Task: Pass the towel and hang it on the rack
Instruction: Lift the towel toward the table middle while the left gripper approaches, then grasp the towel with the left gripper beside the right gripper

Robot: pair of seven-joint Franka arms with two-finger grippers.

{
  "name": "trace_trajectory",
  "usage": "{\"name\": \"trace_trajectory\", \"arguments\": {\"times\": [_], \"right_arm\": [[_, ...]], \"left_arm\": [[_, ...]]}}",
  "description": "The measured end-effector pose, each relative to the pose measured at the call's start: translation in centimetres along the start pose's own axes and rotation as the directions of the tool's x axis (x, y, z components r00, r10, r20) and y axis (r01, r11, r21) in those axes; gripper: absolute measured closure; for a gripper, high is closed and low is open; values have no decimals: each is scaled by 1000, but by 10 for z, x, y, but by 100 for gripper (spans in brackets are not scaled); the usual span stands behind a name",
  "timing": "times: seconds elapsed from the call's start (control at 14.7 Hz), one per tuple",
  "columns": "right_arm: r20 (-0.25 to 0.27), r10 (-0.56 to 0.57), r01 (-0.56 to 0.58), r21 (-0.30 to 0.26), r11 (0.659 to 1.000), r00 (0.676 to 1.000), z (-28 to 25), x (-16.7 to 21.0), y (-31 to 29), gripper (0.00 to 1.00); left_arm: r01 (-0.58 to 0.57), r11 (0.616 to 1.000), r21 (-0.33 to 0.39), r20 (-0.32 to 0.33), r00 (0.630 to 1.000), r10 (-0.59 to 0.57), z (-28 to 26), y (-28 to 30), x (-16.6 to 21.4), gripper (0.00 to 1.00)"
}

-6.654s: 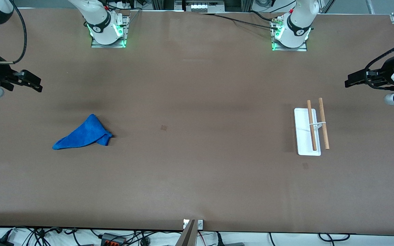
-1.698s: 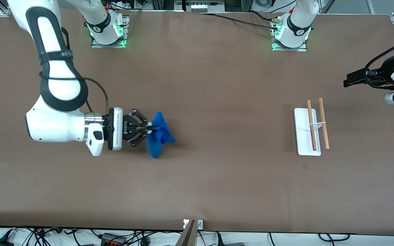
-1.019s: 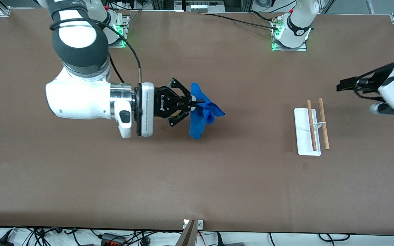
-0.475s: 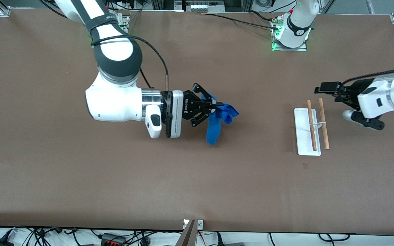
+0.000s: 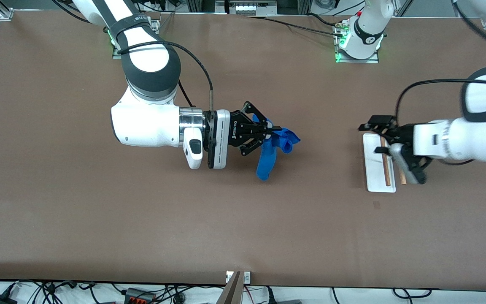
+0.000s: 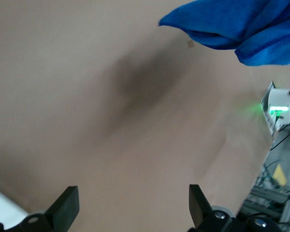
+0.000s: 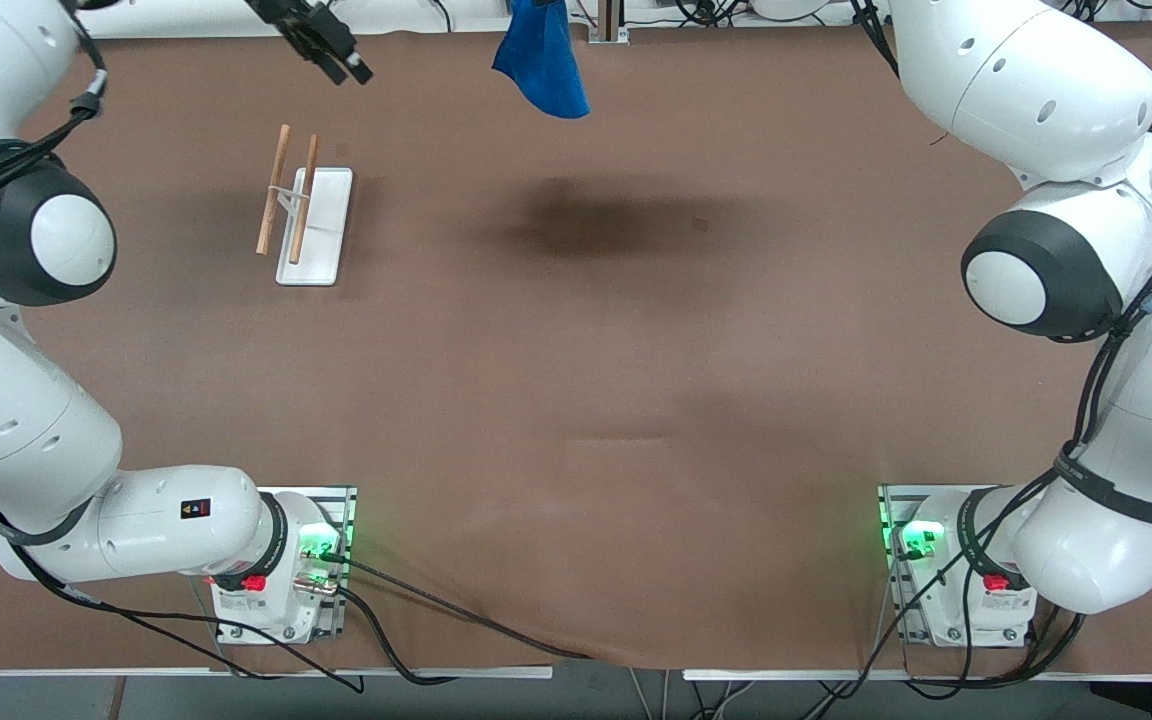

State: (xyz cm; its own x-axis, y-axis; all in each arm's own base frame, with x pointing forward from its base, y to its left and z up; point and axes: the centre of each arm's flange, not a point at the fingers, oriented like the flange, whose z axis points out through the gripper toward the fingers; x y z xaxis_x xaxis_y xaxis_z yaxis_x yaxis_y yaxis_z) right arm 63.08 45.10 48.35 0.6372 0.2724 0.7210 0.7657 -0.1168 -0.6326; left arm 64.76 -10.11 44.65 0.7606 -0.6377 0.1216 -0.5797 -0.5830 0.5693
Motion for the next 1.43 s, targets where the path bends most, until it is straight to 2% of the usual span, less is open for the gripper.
{"name": "trace_trajectory", "arguments": {"times": [0.27, 0.54, 0.75, 1.09, 1.29, 1.36, 1.43], "right_arm": [[-1, -1, 1, -1, 1000, 1000, 0, 0, 0, 98], [-1, -1, 1, -1, 1000, 1000, 0, 0, 0, 98], [-1, -7, 7, -1, 1000, 1000, 0, 0, 0, 98], [-2, -13, 13, -3, 1000, 1000, -1, 1, 0, 98], [-2, -21, 21, -4, 1000, 1000, -1, 1, 1, 98], [-2, -26, 26, -4, 1000, 1000, -1, 1, 1, 98], [-2, -31, 31, -5, 999, 1000, -1, 1, 1, 98]], "left_arm": [[-216, 975, -50, -74, 975, 212, 44, 18, 37, 0], [-321, 944, -79, -171, 937, 304, 70, 51, 70, 0], [-350, 933, -89, -206, 923, 326, 80, 71, 83, 0], [-376, 922, -95, -215, 912, 350, 85, 84, 90, 3], [-387, 917, -98, -215, 908, 360, 86, 89, 92, 11], [-391, 915, -99, -216, 906, 364, 87, 91, 93, 11], [-399, 911, -102, -217, 903, 371, 88, 95, 95, 17]]}}
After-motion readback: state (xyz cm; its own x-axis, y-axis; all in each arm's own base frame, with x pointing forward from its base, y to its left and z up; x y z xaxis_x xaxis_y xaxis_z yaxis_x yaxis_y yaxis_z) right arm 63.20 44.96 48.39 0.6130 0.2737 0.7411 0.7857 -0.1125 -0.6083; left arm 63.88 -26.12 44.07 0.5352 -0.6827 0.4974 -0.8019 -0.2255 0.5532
